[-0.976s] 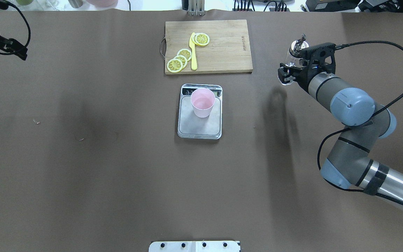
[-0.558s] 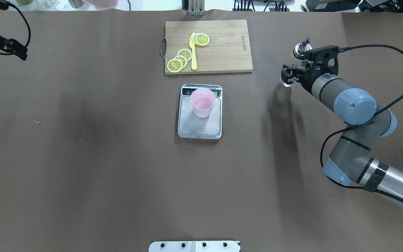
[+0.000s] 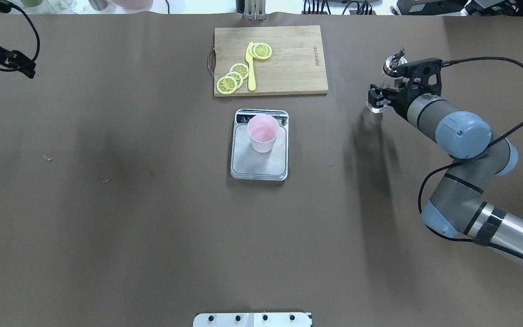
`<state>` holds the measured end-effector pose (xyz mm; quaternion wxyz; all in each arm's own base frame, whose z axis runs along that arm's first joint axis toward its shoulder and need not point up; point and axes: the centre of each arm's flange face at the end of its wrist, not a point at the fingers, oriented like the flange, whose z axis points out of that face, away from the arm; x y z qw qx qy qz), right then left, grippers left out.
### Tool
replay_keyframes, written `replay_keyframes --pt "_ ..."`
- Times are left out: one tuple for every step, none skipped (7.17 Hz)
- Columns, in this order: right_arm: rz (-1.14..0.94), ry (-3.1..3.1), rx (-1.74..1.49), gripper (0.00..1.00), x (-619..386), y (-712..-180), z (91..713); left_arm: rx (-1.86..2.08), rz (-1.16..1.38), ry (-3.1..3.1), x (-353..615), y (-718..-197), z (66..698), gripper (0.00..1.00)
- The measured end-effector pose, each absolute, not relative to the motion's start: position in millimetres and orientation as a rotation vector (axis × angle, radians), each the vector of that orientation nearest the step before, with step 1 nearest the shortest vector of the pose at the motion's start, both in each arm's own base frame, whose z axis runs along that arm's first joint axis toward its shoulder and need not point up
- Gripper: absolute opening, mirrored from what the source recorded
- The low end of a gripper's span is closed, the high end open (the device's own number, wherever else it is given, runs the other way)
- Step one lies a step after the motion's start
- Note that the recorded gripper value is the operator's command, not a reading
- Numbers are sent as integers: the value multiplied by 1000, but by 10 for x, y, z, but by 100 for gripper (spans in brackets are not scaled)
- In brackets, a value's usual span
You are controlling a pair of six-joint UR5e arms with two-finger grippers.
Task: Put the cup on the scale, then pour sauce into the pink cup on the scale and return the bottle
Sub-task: 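Lower the dispenser onto the table and open the right gripper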
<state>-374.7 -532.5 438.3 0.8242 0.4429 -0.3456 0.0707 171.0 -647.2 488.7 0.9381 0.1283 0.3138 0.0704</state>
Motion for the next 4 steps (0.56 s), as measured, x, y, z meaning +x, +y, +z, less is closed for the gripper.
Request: replay_keyframes --pt "150 -729 936 0 -3754 -5334 4423 262 144 641 1710 -6472 4887 99" --pt "150 -726 933 0 -3760 -5339 4445 262 144 641 1710 -6472 4887 99" --pt "150 -725 931 0 -3764 -5342 4457 261 144 641 1710 -6472 4888 99" --pt "148 -723 927 0 -3769 -5343 4479 261 144 641 1710 -6472 4888 99"
